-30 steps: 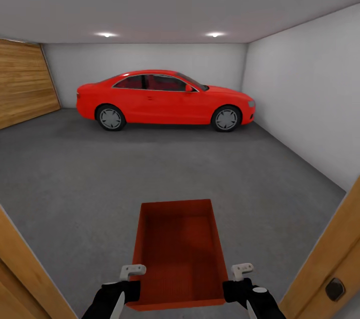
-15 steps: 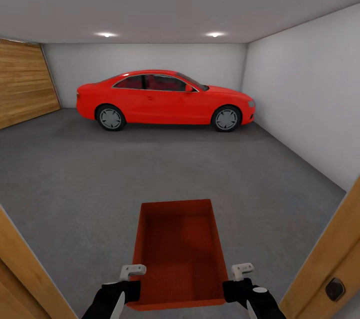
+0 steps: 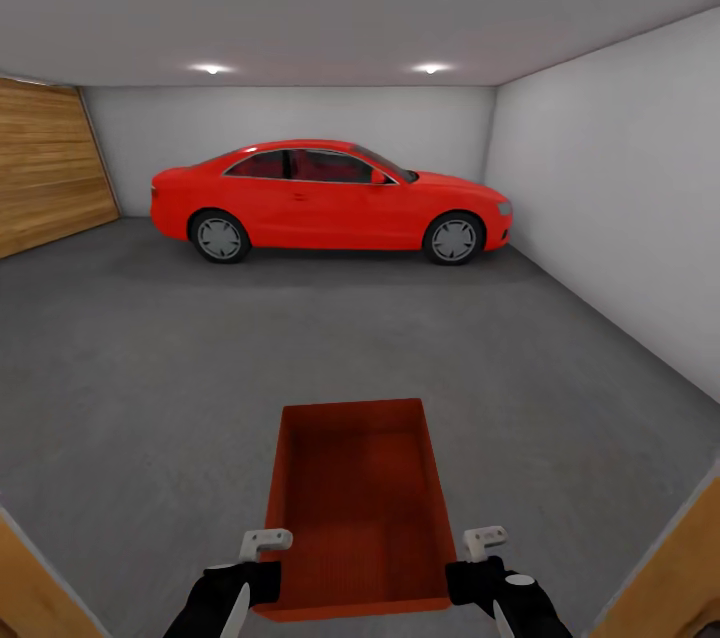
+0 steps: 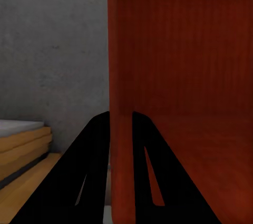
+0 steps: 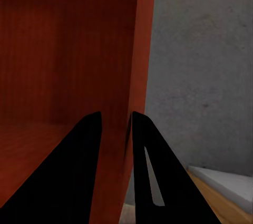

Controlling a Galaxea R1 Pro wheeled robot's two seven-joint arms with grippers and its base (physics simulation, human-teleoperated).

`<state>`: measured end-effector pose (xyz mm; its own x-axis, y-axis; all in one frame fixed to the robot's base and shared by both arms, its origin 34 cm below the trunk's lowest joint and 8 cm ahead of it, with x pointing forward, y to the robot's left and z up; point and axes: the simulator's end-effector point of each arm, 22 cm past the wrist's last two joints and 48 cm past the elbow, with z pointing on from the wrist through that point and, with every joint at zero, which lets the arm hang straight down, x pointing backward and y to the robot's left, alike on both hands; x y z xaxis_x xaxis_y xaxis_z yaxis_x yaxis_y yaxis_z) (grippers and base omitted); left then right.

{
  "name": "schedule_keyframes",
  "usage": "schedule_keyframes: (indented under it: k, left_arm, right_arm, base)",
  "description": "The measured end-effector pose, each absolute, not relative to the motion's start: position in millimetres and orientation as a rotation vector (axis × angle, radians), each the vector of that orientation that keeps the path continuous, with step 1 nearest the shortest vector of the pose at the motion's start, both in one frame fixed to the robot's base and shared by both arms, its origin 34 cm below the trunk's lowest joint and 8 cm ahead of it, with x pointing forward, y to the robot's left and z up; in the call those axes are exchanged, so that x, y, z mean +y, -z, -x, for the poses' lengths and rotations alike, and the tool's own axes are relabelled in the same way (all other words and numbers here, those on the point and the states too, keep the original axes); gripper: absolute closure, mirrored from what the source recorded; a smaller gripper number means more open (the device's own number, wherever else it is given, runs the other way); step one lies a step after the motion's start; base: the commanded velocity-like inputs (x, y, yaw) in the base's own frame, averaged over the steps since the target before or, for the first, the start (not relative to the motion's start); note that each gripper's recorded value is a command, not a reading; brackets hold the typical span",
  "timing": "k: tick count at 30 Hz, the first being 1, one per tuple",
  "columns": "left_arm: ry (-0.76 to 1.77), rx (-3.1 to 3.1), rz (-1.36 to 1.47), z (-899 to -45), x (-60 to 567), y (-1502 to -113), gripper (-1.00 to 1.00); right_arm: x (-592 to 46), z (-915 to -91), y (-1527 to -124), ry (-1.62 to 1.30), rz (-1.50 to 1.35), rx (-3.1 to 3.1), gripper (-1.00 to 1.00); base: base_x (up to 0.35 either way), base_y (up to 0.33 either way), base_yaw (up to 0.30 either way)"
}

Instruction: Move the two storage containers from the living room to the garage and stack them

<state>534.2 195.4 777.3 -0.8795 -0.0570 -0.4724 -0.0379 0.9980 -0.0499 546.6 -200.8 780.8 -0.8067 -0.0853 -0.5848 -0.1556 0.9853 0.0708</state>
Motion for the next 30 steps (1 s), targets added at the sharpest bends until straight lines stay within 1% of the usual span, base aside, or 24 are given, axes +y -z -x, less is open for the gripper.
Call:
schedule_keyframes:
  k: [13,19,30]
  left_arm:
    - [0.054,2.646,0.068,-534.5,195.7,-777.3,1.00]
    - [0.054,2.647,0.068,-534.3,195.6,-777.3,1.00]
    - [0.053,2.647,0.067,-534.2,195.6,-777.2,1.00]
  right_arm:
    - [-200.4,-546.9,-781.0,-0.152,0.169,2.512,1.00]
    - [-200.6,-546.8,-780.8,-0.153,0.169,2.512,1.00]
    - [-200.6,-546.6,-780.7,-0.153,0.168,2.513,1.00]
  base:
    - [0.009,0.001,0.000]
    - [0.000,0.109,0.000]
    - [0.000,0.010,0.000]
